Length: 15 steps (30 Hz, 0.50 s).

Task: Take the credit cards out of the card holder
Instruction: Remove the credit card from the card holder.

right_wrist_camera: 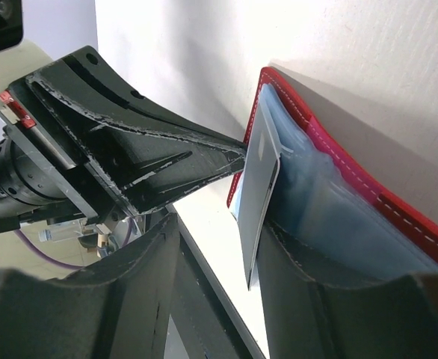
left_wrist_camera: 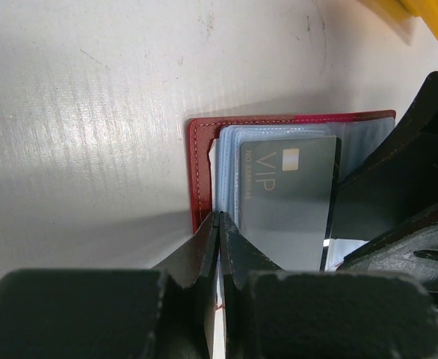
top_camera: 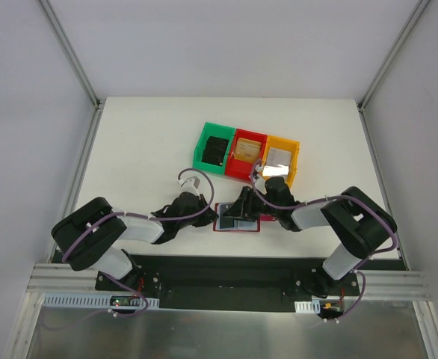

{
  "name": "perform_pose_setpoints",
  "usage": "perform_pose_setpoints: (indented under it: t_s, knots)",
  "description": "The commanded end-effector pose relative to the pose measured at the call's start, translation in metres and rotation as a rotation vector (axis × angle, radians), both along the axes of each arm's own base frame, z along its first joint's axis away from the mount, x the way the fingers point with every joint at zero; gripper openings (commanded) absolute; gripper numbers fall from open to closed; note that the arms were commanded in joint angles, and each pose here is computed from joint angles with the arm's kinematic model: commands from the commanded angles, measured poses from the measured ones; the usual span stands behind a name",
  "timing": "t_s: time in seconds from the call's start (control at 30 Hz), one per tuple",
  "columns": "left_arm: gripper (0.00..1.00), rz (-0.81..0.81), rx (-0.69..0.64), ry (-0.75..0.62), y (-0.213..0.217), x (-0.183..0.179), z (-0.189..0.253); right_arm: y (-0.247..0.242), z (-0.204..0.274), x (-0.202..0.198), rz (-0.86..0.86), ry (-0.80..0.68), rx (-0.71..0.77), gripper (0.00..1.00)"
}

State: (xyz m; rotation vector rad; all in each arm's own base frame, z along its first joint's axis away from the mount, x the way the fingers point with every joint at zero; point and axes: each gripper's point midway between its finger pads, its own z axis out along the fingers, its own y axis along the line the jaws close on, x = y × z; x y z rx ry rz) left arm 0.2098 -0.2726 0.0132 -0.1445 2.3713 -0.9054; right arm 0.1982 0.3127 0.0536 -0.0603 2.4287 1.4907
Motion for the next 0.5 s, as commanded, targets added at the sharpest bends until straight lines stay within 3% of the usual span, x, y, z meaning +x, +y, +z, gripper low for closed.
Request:
perform_pose_setpoints:
  t_s: [0.0,0.47]
  knots:
    - [0.0,-0.092,0.08,0.087,0.005,-0.028,-0.025,0.015,0.021,0.005,0.041,-0.051,0.073,0.47]
    - [0.0,-0.046,0.113,0.093,0.014,-0.028,-0.031,0.017,0.023,0.003,0.044,-0.05,0.082,0.45]
